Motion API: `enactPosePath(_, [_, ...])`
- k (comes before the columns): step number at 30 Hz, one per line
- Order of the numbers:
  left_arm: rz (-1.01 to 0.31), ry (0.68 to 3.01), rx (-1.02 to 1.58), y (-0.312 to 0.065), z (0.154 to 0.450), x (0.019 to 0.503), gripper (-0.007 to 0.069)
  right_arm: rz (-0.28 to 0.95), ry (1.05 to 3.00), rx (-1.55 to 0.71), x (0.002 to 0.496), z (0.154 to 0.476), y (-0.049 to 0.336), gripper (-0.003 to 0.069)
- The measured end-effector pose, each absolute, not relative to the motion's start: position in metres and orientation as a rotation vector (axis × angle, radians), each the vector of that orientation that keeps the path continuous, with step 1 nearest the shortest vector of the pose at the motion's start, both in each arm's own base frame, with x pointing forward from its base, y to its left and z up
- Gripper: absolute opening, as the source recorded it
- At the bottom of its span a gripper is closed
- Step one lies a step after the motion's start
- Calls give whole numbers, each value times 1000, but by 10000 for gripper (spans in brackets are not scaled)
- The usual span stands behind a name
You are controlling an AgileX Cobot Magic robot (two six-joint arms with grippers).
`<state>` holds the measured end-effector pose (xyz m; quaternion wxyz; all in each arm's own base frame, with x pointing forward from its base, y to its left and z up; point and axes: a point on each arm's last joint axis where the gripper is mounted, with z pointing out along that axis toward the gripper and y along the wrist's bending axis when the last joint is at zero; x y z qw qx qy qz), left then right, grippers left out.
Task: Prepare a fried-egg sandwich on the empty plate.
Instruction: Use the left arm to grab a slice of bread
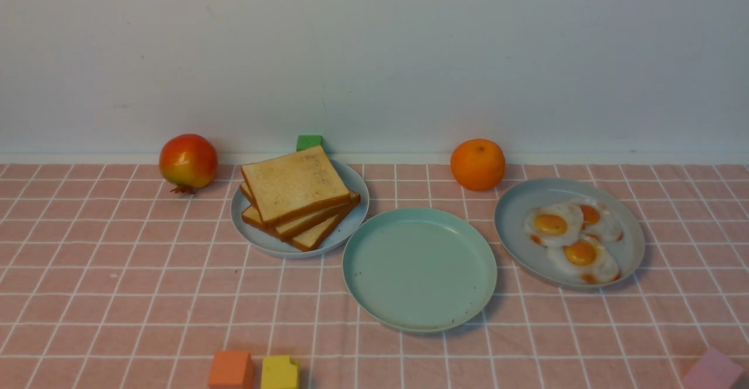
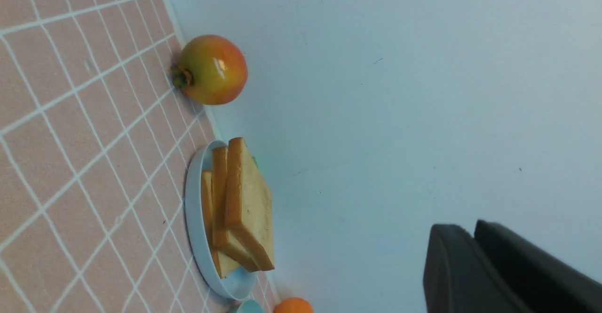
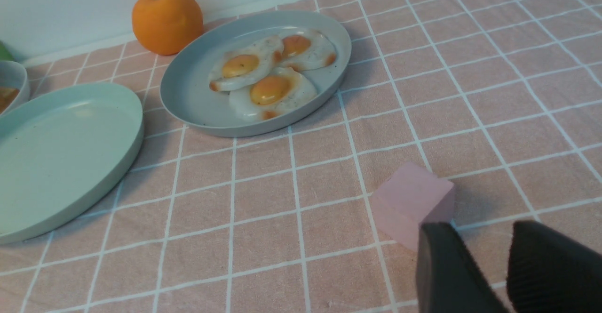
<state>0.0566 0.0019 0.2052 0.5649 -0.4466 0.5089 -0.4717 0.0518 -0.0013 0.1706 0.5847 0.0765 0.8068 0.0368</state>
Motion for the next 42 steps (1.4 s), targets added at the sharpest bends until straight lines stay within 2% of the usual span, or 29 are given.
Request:
enactPosePath(6, [-1047, 1321, -960, -4, 206, 56, 106, 86, 1882, 178, 52, 171, -1, 239])
enactPosePath(9, [-960, 1440, -768, -12, 237, 51, 107, 86, 1882, 178, 52, 171, -1, 239])
enactPosePath(10, [-947, 1469, -749, -13, 239, 51, 108, 86, 1882, 178, 52, 171, -1, 239])
enactPosePath(11, [-844, 1636, -608, -19, 262, 53, 108, 86, 1882, 178, 52, 171, -1, 239])
enactPosePath(12, [-833, 1659, -594, -20, 268, 55, 108, 86, 1882, 178, 52, 171, -1, 239])
enactPosePath(14, [-730, 1950, -449, -28, 288, 70, 108, 86, 1882, 178, 52, 171, -1, 239])
enactPosePath(15, [-714, 1979, -427, -28, 293, 75, 108, 86, 1882, 178, 52, 171, -1, 239])
enactPosePath(16, [-650, 2179, -304, -31, 305, 93, 108, 86, 1882, 178, 52, 171, -1, 239])
enactPosePath(18, [-626, 2292, -220, -33, 317, 113, 108, 86, 1882, 178, 52, 171, -1, 239])
enactPosePath(23, [-632, 2415, 20, -50, 332, 151, 99, 86, 1882, 178, 52, 171, -1, 239])
enactPosePath(26, [-620, 2450, 189, -68, 333, 165, 64, 86, 1882, 178, 52, 171, -1, 239])
enactPosePath(28, [-573, 2462, 387, -93, 333, 180, 13, 86, 1882, 178, 52, 171, -1, 239])
enactPosePath(34, [-500, 2487, 557, -128, 330, 226, 13, 85, 1882, 178, 52, 171, -1, 239])
enactPosePath(38, [-449, 2457, 666, -137, 331, 247, 13, 86, 1874, 180, 52, 171, -1, 239])
enactPosePath(40, [-439, 2449, 704, -139, 331, 252, 13, 165, 1845, 248, 53, 173, 0, 239])
enactPosePath(42, [-434, 2450, 718, -141, 330, 256, 13, 324, 1775, 383, 54, 177, 3, 239])
